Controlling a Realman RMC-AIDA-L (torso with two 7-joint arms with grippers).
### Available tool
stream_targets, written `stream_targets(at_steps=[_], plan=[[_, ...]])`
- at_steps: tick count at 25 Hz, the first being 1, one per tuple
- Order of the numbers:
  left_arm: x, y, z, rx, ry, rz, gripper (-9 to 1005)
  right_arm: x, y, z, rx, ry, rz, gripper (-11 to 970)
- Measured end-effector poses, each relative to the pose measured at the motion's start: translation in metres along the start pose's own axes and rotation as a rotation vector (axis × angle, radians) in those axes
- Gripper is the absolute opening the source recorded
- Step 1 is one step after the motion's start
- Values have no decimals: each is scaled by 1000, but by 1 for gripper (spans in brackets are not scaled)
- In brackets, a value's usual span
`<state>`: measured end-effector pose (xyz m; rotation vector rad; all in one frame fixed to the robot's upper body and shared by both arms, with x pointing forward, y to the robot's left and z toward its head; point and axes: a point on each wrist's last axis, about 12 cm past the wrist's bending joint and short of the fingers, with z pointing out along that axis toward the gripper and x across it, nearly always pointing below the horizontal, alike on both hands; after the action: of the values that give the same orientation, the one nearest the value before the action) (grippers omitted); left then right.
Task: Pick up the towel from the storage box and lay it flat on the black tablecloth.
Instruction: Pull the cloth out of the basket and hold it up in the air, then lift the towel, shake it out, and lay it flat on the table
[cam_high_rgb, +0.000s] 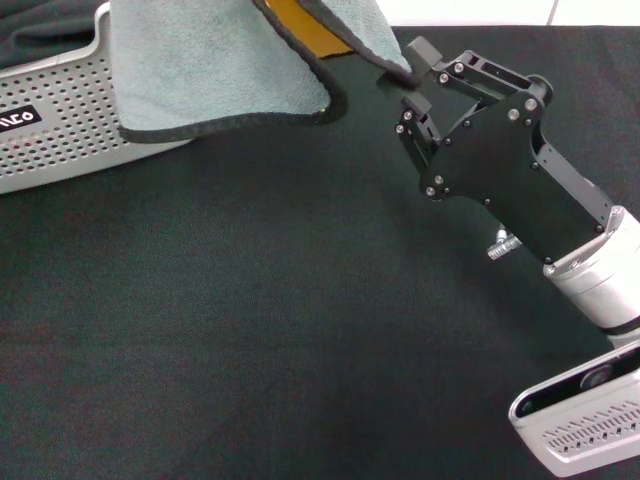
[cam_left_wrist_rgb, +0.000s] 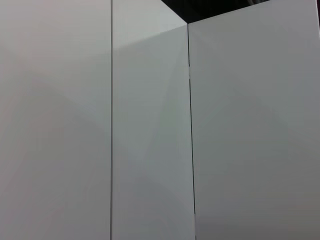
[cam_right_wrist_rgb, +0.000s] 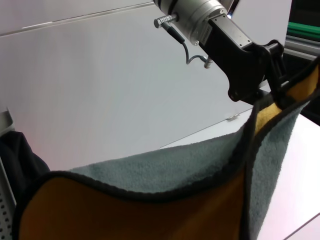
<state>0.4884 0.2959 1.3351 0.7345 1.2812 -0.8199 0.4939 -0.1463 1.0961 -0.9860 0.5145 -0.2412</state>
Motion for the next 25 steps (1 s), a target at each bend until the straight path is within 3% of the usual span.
stream_targets(at_steps=[7, 12, 18, 25], plan=[[6, 1, -3, 10, 16, -7, 28, 0, 0, 0, 5, 5, 61, 120], [29, 11, -9, 11, 43, -44, 29, 0, -3, 0, 19, -7, 297, 63], [73, 26, -19, -2, 85, -111, 30, 7, -15, -14, 60, -49, 549, 7], [122, 24, -25, 95, 176, -140, 32, 24, -39, -23, 47, -114, 843, 6]])
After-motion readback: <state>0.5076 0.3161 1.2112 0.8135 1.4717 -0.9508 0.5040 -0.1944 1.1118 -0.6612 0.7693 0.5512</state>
